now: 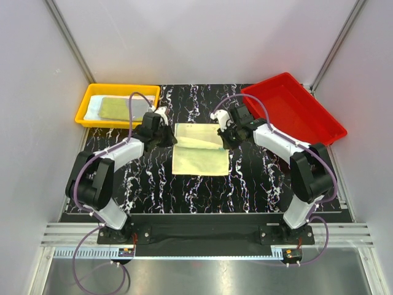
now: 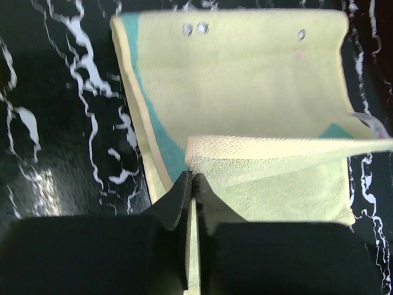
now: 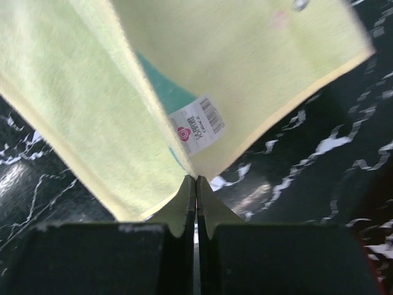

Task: Fold and stack the towels
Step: Fold the towel

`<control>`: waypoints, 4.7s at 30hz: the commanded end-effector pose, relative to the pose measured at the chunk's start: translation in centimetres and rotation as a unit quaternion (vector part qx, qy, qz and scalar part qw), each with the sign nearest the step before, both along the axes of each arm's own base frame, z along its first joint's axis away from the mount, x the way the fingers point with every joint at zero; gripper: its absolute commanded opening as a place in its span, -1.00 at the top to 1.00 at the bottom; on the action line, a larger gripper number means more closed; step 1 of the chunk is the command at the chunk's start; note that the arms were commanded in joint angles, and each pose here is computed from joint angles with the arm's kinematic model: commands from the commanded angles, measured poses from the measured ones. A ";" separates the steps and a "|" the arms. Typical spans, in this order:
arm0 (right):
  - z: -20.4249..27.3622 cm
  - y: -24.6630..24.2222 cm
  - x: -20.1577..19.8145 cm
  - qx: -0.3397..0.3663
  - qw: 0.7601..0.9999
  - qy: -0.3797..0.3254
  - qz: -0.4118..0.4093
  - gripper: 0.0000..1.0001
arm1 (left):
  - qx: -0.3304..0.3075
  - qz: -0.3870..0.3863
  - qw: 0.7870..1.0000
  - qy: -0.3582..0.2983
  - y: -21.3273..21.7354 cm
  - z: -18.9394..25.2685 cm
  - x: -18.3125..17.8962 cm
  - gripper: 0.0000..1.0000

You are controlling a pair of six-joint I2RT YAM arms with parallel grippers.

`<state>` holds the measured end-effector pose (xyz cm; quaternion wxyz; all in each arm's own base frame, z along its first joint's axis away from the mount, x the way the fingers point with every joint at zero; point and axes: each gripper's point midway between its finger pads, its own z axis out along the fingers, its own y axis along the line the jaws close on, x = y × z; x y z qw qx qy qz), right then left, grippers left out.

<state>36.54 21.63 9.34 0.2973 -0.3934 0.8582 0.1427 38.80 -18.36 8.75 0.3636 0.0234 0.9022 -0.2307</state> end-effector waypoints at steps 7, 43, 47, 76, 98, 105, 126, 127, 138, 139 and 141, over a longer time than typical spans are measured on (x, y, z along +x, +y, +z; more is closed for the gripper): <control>-3.7 2.2 -5.9 -0.007 0.997 0.070 0.010 1.00 | 0.058 0.174 0.983 0.024 5.1 0.5 -3.3 0.17; -3.4 2.0 -6.6 -0.017 0.998 0.060 0.007 1.00 | -0.065 0.154 0.970 0.177 -1.1 -4.6 -4.7 0.70; -2.0 1.7 -6.1 -0.023 0.999 0.042 0.002 1.00 | -0.060 0.150 0.973 0.167 -1.1 -3.5 -4.3 1.00; -5.2 0.1 -14.0 -0.103 0.984 0.145 0.004 1.00 | -0.029 0.080 0.977 0.198 0.2 -5.5 -11.2 1.00; -0.9 0.4 -14.9 -0.101 0.984 0.146 -0.008 1.00 | -0.040 0.076 0.982 0.166 0.1 -0.4 -11.7 1.00; -2.5 -0.3 -17.0 -0.131 0.973 0.189 -0.013 1.00 | -0.030 0.073 0.978 0.191 0.4 -3.8 -14.0 1.00; -2.4 3.0 -17.9 -0.071 0.968 0.240 -0.027 0.18 | 0.012 0.075 0.983 0.167 1.9 -2.7 -14.1 0.14; -2.4 3.4 -17.1 -0.060 0.969 0.234 -0.042 0.18 | 0.014 0.076 0.984 0.162 2.0 -2.4 -13.9 0.13; -4.7 0.1 -6.3 0.002 0.955 0.171 -0.243 0.39 | 0.037 0.078 0.983 0.162 1.6 -2.8 -11.0 0.09; -5.4 0.0 -5.6 -0.002 0.954 0.166 -0.248 0.39 | 0.035 0.082 0.983 0.163 1.7 -2.9 -10.9 0.09; -5.6 -0.2 -4.3 -0.006 0.956 0.158 -0.248 0.40 | 0.027 0.088 0.983 0.157 1.7 -2.8 -10.3 0.09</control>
